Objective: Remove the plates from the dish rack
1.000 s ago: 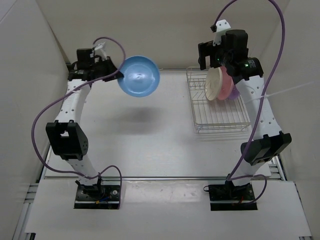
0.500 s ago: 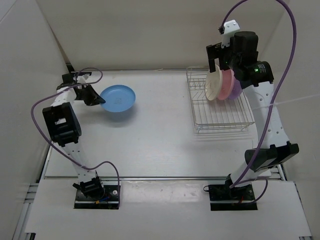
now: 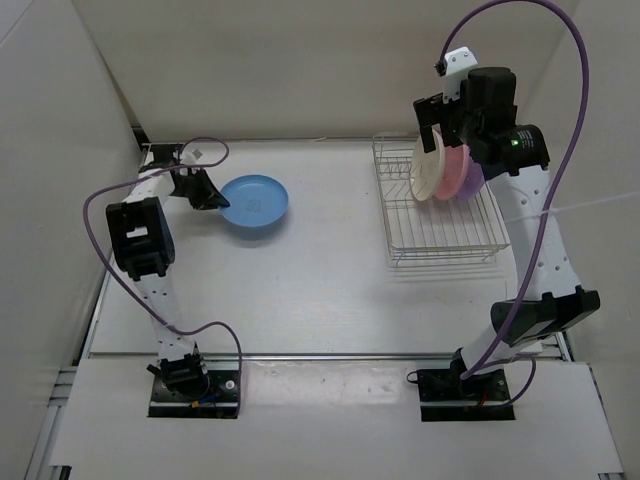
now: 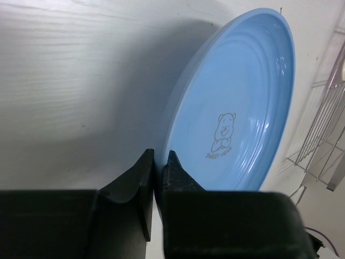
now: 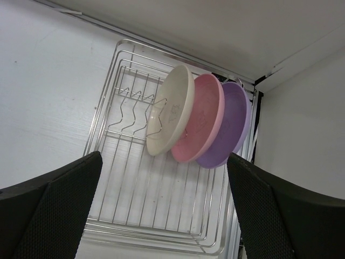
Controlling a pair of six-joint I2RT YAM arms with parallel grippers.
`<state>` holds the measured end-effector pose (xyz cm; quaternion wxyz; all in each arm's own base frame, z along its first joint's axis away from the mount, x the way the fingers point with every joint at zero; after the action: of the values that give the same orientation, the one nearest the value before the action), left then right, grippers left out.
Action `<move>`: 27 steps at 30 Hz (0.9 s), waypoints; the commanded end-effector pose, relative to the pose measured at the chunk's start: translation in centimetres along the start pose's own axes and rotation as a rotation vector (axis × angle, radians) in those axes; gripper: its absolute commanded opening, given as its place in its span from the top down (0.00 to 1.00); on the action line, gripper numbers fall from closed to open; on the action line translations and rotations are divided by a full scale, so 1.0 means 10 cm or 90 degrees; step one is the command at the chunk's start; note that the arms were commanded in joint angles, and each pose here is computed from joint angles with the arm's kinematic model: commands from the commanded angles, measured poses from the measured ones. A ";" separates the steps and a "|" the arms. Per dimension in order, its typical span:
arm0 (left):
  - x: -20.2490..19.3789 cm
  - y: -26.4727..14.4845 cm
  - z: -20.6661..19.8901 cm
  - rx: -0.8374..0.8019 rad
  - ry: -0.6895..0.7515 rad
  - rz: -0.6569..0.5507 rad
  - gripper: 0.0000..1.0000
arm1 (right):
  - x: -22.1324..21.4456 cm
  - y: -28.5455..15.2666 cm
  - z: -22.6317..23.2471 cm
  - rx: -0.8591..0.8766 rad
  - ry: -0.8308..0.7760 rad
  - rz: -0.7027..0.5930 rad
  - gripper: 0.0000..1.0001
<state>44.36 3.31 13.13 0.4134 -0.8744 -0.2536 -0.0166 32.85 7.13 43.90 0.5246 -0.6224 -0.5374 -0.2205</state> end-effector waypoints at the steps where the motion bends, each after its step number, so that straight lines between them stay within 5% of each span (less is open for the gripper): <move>1: 0.08 0.03 -0.06 0.002 0.017 -0.013 0.89 | 0.05 -0.16 -0.05 -0.020 -0.011 -0.023 0.00; 16: 0.10 0.15 0.15 0.037 -0.002 -0.004 0.87 | 0.04 -0.16 -0.06 -0.025 -0.011 -0.021 0.00; 22: 0.11 0.24 0.06 0.046 0.014 0.001 0.64 | 0.04 -0.16 -0.07 -0.031 -0.016 -0.019 0.00; 24: 0.08 0.27 0.04 0.058 0.016 0.006 0.42 | 0.04 -0.16 -0.07 -0.031 -0.016 -0.019 0.00; 27: 0.04 0.30 -0.03 0.066 0.021 0.019 0.24 | 0.04 -0.16 -0.06 -0.025 -0.017 -0.021 0.00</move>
<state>46.27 2.56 10.97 0.4381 -0.8645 -0.2464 -0.0066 32.50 6.79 44.24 0.5129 -0.6308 -0.5382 -0.2222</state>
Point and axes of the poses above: each gripper's point midway between its finger pads, its own y axis out along the fingers, its own z axis along the line the jaws close on, x = y × z, the point moved 10 cm from there along -y, back along the fingers, and after that the axes turned 5 degrees about -y, right-handed, at the moved point
